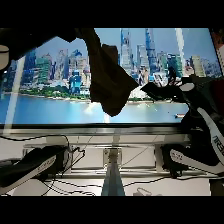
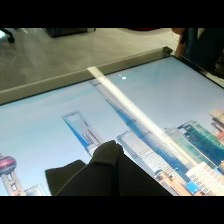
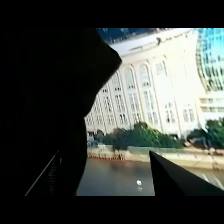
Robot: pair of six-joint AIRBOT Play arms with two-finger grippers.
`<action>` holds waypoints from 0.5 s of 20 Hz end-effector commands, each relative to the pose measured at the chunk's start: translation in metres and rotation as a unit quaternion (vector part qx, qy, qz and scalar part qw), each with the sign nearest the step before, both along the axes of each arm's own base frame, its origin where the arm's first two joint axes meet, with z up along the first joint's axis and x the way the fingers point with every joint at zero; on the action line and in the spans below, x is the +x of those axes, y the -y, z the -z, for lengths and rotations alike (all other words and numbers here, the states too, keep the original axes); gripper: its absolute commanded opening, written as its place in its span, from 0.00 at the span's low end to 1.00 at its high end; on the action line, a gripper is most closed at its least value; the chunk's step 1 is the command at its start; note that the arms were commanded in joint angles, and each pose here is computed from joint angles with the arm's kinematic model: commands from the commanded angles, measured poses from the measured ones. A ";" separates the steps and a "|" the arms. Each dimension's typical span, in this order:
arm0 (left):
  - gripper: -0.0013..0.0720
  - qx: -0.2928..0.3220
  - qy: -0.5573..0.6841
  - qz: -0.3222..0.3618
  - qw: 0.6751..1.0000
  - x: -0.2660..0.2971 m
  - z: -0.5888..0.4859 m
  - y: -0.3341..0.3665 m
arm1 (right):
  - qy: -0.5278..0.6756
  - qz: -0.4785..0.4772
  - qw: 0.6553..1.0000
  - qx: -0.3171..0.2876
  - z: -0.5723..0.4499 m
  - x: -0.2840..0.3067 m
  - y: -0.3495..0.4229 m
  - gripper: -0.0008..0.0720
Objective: Fold the clothes and pants, and hang the long-sleeved shirts on hangers.
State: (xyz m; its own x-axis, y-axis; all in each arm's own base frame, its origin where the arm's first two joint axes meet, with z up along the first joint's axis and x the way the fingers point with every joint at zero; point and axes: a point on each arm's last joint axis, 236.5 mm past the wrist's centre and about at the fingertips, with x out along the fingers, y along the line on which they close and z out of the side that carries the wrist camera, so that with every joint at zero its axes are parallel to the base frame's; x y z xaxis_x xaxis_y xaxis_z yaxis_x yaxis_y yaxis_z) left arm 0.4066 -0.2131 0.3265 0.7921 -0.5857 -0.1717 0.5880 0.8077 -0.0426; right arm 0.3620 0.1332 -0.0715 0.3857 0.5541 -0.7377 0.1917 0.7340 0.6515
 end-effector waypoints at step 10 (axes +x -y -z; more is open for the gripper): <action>0.04 0.004 0.001 0.000 1.000 -0.002 -0.001 -0.001 | -0.077 0.040 0.995 0.041 0.052 0.096 -0.044 0.25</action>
State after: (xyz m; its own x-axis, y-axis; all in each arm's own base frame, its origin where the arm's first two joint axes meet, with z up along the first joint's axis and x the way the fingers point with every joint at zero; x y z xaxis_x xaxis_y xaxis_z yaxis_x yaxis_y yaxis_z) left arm 0.4045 -0.2123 0.3271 0.7919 -0.5852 -0.1746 0.5886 0.8076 -0.0372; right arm 0.4457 0.1754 -0.1178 0.3254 0.5903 -0.7387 0.3388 0.6566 0.6739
